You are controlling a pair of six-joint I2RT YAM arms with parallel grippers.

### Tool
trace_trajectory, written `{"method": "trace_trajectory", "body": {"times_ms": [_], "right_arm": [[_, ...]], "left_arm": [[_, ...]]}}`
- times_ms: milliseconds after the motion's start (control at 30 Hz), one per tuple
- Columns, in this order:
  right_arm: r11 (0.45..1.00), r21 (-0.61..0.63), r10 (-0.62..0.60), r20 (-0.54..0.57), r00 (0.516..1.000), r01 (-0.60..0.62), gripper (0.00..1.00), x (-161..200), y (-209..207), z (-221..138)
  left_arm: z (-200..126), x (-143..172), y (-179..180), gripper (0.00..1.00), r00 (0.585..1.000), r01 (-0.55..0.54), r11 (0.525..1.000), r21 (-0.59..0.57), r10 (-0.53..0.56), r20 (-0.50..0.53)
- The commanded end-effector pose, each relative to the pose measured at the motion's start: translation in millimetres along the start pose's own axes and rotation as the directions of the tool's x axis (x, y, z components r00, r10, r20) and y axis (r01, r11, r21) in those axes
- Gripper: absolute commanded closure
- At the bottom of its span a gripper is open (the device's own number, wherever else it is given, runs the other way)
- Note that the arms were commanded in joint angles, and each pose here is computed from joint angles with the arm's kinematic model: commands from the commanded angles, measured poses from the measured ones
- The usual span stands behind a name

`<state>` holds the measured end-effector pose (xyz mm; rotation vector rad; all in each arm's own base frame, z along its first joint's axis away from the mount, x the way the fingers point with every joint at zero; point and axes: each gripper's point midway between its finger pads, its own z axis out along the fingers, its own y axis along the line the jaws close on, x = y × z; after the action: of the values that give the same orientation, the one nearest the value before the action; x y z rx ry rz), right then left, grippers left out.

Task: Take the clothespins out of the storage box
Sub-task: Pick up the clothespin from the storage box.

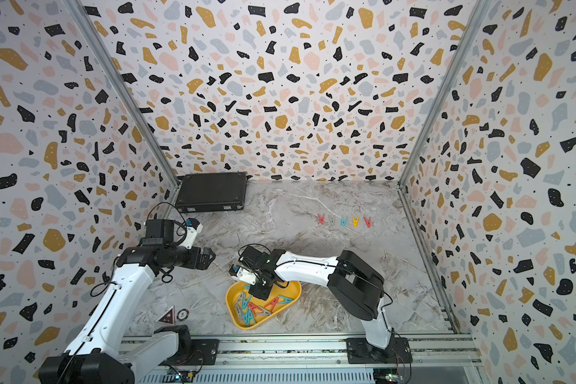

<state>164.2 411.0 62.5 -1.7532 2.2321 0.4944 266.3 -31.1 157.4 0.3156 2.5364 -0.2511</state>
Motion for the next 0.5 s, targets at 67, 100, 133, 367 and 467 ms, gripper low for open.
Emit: {"method": "trace_trajectory", "body": {"times_ms": [67, 100, 133, 367, 467], "right_arm": [[1.000, 0.009, 0.020, 0.042, 0.999, -0.021, 1.00, -0.8, 7.1, -38.6], [1.000, 0.011, 0.024, 0.055, 0.998, -0.025, 1.00, -1.1, 8.2, -44.5], [1.000, 0.011, 0.028, 0.067, 0.997, -0.029, 1.00, -1.3, 9.4, -50.0], [0.989, 0.090, 0.101, 0.168, 0.981, -0.118, 1.00, -5.7, -1.3, -95.1], [0.970, 0.118, 0.186, 0.207, 0.960, -0.213, 1.00, -1.2, -25.2, -112.4]], "left_arm": [[-1.8, -4.6, 0.4, 0.00, 1.000, -0.006, 1.000, -0.002, 0.006, 0.028], [-2.1, -4.2, 0.2, 0.00, 1.000, -0.006, 1.000, -0.002, 0.006, 0.028], [-1.8, -4.1, 0.3, 0.00, 1.000, -0.006, 1.000, -0.002, 0.006, 0.027], [-1.5, -4.1, 0.3, 0.00, 1.000, -0.007, 1.000, -0.001, 0.008, 0.026], [-1.6, -4.5, 0.4, 0.00, 1.000, -0.008, 1.000, -0.002, 0.008, 0.028]]}}
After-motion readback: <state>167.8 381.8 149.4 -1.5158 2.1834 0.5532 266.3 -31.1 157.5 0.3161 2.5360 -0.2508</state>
